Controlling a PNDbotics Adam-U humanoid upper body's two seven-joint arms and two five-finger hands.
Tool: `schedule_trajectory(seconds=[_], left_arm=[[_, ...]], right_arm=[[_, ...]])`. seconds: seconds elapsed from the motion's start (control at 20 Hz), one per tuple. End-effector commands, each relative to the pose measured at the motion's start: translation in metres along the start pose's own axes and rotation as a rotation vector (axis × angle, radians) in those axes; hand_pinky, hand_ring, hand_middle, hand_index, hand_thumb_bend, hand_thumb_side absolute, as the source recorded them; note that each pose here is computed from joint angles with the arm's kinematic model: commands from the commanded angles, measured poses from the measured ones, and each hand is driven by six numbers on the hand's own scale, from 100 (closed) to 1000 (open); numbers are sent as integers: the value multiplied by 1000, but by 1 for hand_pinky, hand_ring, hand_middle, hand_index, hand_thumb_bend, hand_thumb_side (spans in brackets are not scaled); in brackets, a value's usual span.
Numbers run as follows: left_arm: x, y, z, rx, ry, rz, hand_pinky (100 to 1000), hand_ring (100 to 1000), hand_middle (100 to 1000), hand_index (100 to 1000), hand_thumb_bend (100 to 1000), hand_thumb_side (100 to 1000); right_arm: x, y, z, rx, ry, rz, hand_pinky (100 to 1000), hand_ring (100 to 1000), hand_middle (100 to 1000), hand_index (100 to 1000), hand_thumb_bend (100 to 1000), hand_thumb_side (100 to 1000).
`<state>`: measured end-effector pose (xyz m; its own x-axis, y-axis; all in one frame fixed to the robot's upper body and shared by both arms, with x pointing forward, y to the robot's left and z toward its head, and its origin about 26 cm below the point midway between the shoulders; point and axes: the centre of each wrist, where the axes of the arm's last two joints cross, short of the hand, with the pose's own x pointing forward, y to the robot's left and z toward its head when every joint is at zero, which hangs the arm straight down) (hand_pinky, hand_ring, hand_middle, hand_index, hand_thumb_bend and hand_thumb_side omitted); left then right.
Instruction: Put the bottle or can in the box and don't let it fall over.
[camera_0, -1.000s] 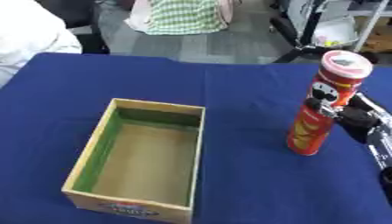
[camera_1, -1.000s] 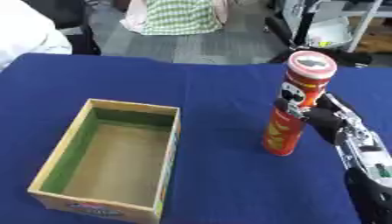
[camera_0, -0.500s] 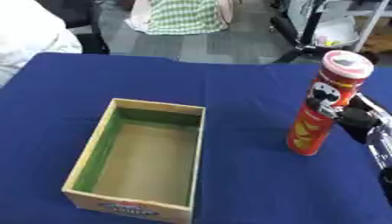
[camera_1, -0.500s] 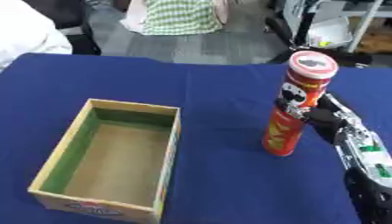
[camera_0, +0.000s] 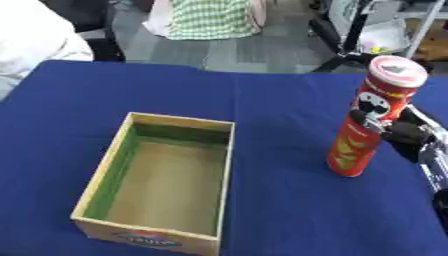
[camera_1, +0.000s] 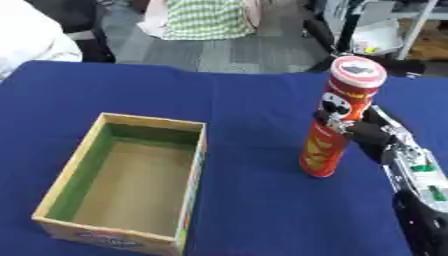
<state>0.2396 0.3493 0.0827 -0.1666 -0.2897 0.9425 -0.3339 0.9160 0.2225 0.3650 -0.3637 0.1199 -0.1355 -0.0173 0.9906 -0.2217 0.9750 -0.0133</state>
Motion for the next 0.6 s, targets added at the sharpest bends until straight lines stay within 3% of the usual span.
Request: schedule_trajectory(seconds=[0.05, 0.6], left_arm=[[5, 3, -2, 2, -21, -9, 925, 767, 823, 823, 100, 733], [6, 3, -2, -3, -21, -9, 925, 766, 823, 823, 100, 732]], right_arm=[[20, -3, -3, 6, -43, 36, 912, 944, 985, 299, 355, 100], [46, 9, -8, 41, -94, 88, 911, 941, 982, 285, 355, 100]])
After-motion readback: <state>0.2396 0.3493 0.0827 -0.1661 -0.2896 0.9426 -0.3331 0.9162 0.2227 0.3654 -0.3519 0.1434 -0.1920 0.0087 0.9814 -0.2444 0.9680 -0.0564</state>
